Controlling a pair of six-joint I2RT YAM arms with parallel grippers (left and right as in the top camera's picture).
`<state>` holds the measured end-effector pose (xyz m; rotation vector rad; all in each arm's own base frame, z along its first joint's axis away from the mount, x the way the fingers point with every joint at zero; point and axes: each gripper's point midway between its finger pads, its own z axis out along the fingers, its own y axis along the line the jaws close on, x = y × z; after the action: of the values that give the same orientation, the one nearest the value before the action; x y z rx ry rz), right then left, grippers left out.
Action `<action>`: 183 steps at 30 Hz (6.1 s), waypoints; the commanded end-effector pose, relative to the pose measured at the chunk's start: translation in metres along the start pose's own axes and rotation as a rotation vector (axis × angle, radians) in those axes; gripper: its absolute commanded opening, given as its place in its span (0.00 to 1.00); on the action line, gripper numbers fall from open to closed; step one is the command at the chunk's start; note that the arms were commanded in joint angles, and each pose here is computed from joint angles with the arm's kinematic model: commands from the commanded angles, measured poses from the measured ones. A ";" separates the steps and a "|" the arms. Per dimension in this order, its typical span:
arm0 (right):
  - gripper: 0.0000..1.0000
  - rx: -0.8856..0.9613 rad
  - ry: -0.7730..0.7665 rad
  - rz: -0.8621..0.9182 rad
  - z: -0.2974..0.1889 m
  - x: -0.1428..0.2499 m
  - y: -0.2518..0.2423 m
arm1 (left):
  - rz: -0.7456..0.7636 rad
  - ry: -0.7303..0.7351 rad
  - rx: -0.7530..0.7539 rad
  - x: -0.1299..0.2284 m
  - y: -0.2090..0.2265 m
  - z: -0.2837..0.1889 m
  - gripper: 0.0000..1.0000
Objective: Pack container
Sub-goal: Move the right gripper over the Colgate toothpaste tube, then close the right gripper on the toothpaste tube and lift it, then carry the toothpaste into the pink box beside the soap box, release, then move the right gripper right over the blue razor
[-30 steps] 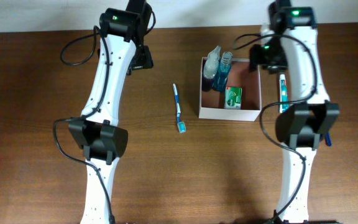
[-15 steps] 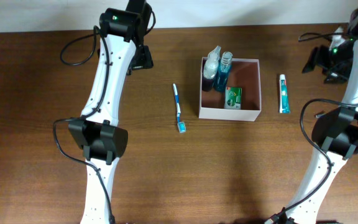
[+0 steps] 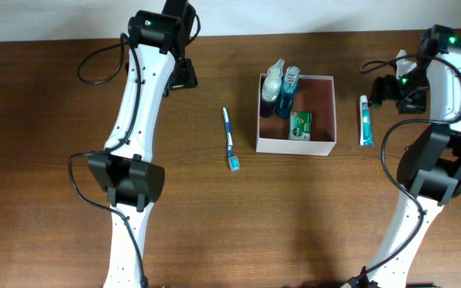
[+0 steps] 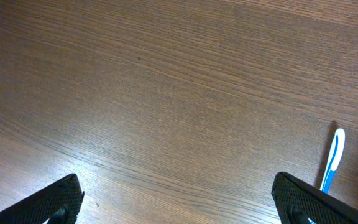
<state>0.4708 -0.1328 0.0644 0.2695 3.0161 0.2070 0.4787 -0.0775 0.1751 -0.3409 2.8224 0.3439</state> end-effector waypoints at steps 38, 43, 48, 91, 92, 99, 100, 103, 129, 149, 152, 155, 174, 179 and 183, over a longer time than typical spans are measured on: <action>0.69 0.149 0.044 -0.194 0.073 0.004 0.021 | 0.014 -0.002 -0.011 0.000 0.002 0.000 0.99; 0.63 0.148 0.054 -0.193 0.077 0.005 0.020 | 0.014 -0.002 -0.011 0.000 0.002 0.000 0.99; 0.47 0.147 0.063 -0.192 0.078 0.007 0.020 | 0.014 -0.002 -0.011 0.000 0.002 0.000 0.99; 0.44 0.047 -0.042 -0.218 0.041 -0.019 0.052 | 0.015 -0.002 -0.011 0.000 0.002 0.000 0.99; 0.44 0.048 -0.035 -0.239 0.046 -0.016 0.052 | 0.014 -0.002 -0.011 0.000 0.002 0.000 0.99; 0.44 0.052 0.009 -0.286 0.063 -0.003 0.049 | 0.015 -0.002 -0.011 0.000 0.002 0.000 0.99; 0.44 0.051 0.013 -0.295 0.065 -0.002 0.049 | 0.014 -0.002 -0.011 0.000 0.002 0.000 0.99; 0.44 0.050 0.024 -0.293 0.071 0.002 0.048 | 0.014 -0.002 -0.011 0.000 0.002 0.000 0.99; 0.11 0.049 0.035 -0.204 0.016 -0.002 0.056 | 0.014 -0.002 -0.011 0.000 0.002 0.000 0.99; 0.12 -0.208 0.080 -0.085 -0.070 0.030 0.161 | 0.014 -0.002 -0.011 0.000 0.002 0.000 0.99; 0.16 -0.209 0.084 -0.102 -0.068 0.032 0.170 | 0.014 -0.002 -0.011 0.000 0.002 0.000 0.99; 0.16 -0.200 0.088 -0.111 -0.067 0.033 0.175 | 0.014 -0.002 -0.011 0.000 0.002 0.000 0.99; 0.40 0.003 0.013 0.005 -0.070 0.012 0.097 | 0.014 -0.002 -0.011 0.000 0.002 0.000 0.99; 0.48 0.189 0.055 0.100 -0.079 0.025 0.014 | 0.014 -0.002 -0.011 0.000 0.002 0.000 0.99; 0.48 0.189 0.078 0.131 -0.081 0.034 -0.026 | 0.014 -0.002 -0.011 0.000 0.002 0.000 0.99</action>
<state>0.4386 -0.1324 0.1263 0.4793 3.1008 0.0479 0.4787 -0.0775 0.1750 -0.3408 2.8228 0.3441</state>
